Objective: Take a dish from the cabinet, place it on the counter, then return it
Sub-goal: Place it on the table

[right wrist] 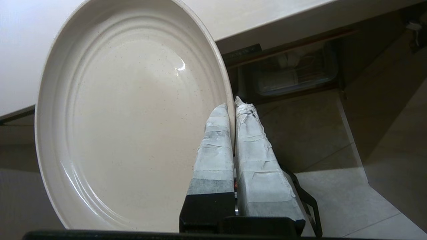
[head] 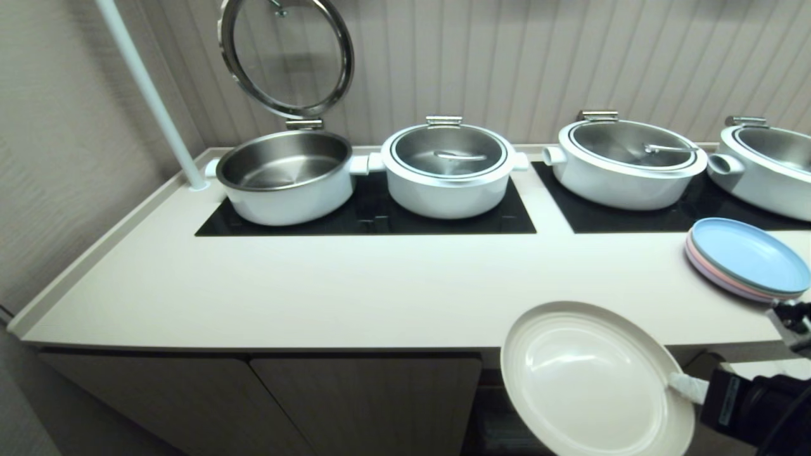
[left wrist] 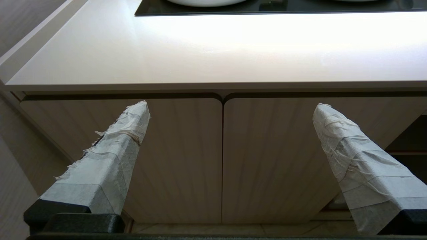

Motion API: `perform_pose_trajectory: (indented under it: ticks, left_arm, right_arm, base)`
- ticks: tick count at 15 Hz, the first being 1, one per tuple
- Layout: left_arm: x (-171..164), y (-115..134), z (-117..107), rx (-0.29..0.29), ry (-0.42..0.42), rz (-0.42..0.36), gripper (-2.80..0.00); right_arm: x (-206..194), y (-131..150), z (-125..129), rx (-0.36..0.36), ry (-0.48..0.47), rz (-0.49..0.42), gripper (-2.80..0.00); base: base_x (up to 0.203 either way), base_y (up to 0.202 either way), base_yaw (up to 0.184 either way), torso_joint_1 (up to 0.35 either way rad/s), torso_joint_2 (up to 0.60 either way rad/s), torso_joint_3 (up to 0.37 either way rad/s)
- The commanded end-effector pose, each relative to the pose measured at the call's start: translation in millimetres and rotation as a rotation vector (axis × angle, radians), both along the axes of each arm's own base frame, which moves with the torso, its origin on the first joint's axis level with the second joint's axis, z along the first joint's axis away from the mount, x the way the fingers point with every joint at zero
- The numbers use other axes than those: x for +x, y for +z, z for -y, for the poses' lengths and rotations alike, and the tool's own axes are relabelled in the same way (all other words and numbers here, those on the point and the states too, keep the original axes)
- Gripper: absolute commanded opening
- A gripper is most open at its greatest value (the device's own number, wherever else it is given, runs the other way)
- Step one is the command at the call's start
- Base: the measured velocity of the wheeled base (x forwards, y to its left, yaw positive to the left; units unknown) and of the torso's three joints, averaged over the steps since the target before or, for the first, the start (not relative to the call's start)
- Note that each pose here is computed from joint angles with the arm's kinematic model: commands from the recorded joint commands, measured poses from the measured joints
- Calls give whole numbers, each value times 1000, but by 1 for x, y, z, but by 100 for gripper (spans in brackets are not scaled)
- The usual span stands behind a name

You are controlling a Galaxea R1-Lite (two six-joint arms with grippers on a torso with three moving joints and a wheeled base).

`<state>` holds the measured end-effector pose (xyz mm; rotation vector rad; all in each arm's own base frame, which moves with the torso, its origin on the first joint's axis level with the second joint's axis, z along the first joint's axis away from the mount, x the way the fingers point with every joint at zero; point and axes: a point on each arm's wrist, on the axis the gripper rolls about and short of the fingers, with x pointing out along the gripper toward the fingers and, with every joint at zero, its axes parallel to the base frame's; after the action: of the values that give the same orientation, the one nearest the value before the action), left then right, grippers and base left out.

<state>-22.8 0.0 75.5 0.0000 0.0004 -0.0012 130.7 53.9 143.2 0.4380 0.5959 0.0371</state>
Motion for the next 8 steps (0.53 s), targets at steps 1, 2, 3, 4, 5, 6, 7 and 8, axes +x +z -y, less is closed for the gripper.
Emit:
perform_pose_trajectory:
  ticks: [1, 2, 3, 4, 5, 6, 7, 8]
  left_arm:
    - [0, 0, 0, 0, 0, 0, 0]
    - [0, 0, 0, 0, 1, 0, 0]
    - [0, 0, 0, 0, 0, 0, 0]
    - [0, 0, 0, 0, 0, 0, 0]
    - [0, 0, 0, 0, 0, 0, 0]
    - [0, 0, 0, 0, 0, 0, 0]
    - [0, 0, 0, 0, 0, 0, 0]
    - [0, 0, 0, 0, 0, 0, 0]
  right_arm:
    - [9, 1, -4, -4, -5, -14, -280]
    - [12, 2, -5, -4, -6, -13, -280]
    - [17, 3, -6, -6, -14, -16, -280]
    - [21, 4, -5, -9, -29, -24, -280]
    - [27, 6, -4, -13, -48, -34, -280]
    - [34, 9, -2, -14, -75, -46, -280]
    - [41, 12, -1, -5, -99, -53, -280]
    - [49, 16, -1, 11, -130, -61, -280]
  base:
    - [0, 0, 0, 0, 0, 0]
    - [0, 0, 0, 0, 0, 0]
    - [0, 0, 0, 0, 0, 0]
    - [0, 0, 0, 0, 0, 0]
    - [0, 0, 0, 0, 0, 0]
    - [0, 0, 0, 0, 0, 0]
    - [0, 0, 0, 0, 0, 0]
    - [0, 0, 0, 0, 0, 0]
